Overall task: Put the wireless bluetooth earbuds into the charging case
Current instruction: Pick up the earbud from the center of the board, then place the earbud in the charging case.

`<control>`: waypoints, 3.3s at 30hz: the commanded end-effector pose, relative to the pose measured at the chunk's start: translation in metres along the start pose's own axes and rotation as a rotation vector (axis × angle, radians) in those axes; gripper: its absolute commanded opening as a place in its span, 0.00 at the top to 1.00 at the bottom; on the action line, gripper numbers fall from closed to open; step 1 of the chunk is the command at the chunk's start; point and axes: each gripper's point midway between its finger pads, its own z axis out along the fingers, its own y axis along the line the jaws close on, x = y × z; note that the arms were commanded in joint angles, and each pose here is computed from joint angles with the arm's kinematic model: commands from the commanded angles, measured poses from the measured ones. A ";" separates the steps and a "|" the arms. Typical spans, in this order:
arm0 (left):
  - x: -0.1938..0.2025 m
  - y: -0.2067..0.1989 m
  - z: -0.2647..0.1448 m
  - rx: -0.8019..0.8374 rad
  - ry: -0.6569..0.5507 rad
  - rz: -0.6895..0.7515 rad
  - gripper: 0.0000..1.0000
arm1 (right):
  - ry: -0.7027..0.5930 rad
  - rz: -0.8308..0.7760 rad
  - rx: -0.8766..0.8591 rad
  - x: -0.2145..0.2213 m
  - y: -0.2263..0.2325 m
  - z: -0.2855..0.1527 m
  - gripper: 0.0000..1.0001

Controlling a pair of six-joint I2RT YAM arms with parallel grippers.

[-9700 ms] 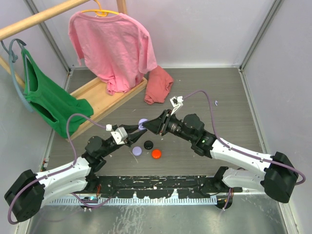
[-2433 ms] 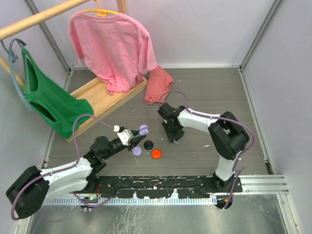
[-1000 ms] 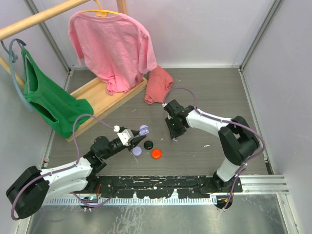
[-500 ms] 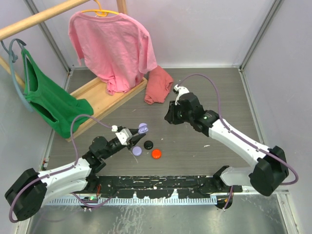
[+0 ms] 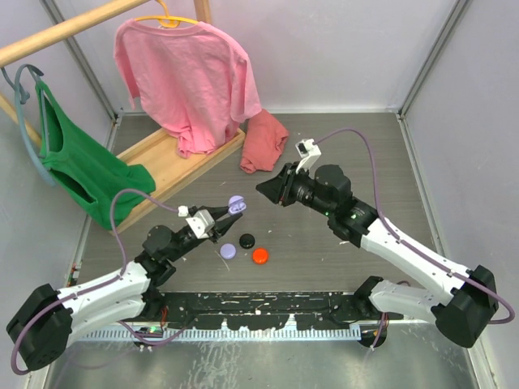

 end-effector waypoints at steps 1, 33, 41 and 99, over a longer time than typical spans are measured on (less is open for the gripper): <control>-0.053 0.010 0.011 -0.019 -0.161 0.068 0.98 | -0.134 0.020 -0.225 -0.027 0.058 -0.010 0.90; -0.081 0.009 0.013 -0.016 -0.251 -0.032 0.99 | -0.150 0.008 -0.424 0.002 0.098 -0.003 0.90; -0.084 0.012 0.012 -0.035 -0.263 -0.050 0.98 | -0.150 -0.002 -0.391 0.005 0.092 -0.002 0.90; -0.063 0.039 0.009 -0.208 -0.237 -0.108 0.99 | -0.066 0.073 -0.103 0.039 0.066 0.014 0.79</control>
